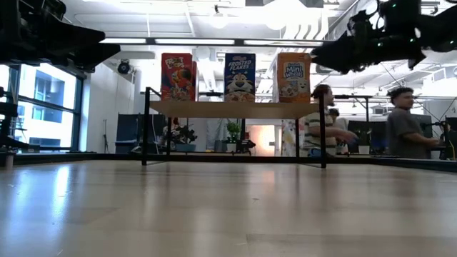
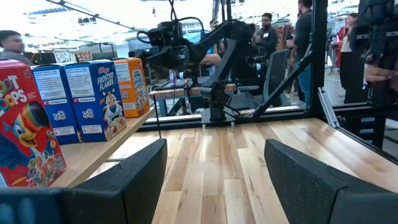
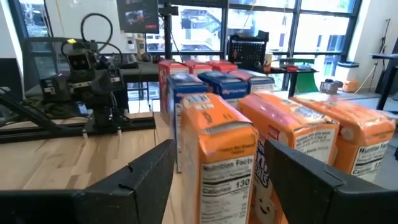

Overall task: Stack cereal on shelf
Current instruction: Return to Home Position

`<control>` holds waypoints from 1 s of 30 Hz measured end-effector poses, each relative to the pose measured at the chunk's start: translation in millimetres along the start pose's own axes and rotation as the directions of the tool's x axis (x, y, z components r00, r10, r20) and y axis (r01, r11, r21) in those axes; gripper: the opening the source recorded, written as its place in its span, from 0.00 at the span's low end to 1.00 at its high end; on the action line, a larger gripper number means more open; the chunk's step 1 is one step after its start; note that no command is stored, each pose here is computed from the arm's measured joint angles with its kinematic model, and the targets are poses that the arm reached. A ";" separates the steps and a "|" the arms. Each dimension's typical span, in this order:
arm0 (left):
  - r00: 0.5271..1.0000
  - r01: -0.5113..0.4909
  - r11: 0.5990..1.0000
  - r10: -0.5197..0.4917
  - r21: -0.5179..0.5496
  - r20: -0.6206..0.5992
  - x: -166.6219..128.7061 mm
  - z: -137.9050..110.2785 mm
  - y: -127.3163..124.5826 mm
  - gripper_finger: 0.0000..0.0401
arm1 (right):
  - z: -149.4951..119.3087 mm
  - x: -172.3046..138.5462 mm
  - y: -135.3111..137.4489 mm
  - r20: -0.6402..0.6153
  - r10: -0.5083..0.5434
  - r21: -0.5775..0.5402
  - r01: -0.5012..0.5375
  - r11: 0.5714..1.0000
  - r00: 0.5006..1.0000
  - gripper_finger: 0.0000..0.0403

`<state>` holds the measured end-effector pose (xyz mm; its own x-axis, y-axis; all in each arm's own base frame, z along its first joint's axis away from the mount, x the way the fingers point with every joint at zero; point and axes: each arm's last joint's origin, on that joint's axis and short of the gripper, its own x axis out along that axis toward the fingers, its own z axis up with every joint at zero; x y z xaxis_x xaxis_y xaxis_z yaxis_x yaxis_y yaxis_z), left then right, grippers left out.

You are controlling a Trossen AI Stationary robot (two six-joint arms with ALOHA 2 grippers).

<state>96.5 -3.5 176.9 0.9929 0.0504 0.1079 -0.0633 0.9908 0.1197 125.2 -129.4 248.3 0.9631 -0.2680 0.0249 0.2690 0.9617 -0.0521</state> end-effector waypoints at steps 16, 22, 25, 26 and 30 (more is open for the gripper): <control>1.000 0.000 1.000 0.000 0.000 0.000 0.0 0.1 0.0 0.65 | 28.5 -31.8 36.1 0.112 -0.002 -0.011 0.003 1.000 0.994 0.60; 1.000 0.000 1.000 0.000 0.000 0.000 0.0 0.1 0.0 0.65 | 30.3 -26.2 50.9 0.129 0.059 0.018 -0.062 0.998 0.990 0.60; 1.000 0.000 1.000 0.000 0.000 0.000 0.0 0.1 0.1 0.65 | 30.7 -23.3 60.9 0.134 0.114 0.032 -0.119 0.992 0.984 0.60; 1.000 0.000 1.000 0.000 0.000 0.000 0.0 0.1 0.0 0.65 | 30.9 -22.4 64.8 0.135 0.139 0.034 -0.145 0.989 0.981 0.60; 1.000 0.000 1.000 0.000 0.000 0.000 0.0 0.1 0.0 0.65 | 28.6 -19.1 81.3 0.112 0.199 0.067 -0.207 0.976 0.974 0.60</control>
<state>96.4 -3.5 177.0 0.9928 0.0506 0.1083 -0.0635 0.9908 0.1197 128.3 -44.5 272.2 0.9901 -0.0632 0.1253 0.0623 0.9980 0.0111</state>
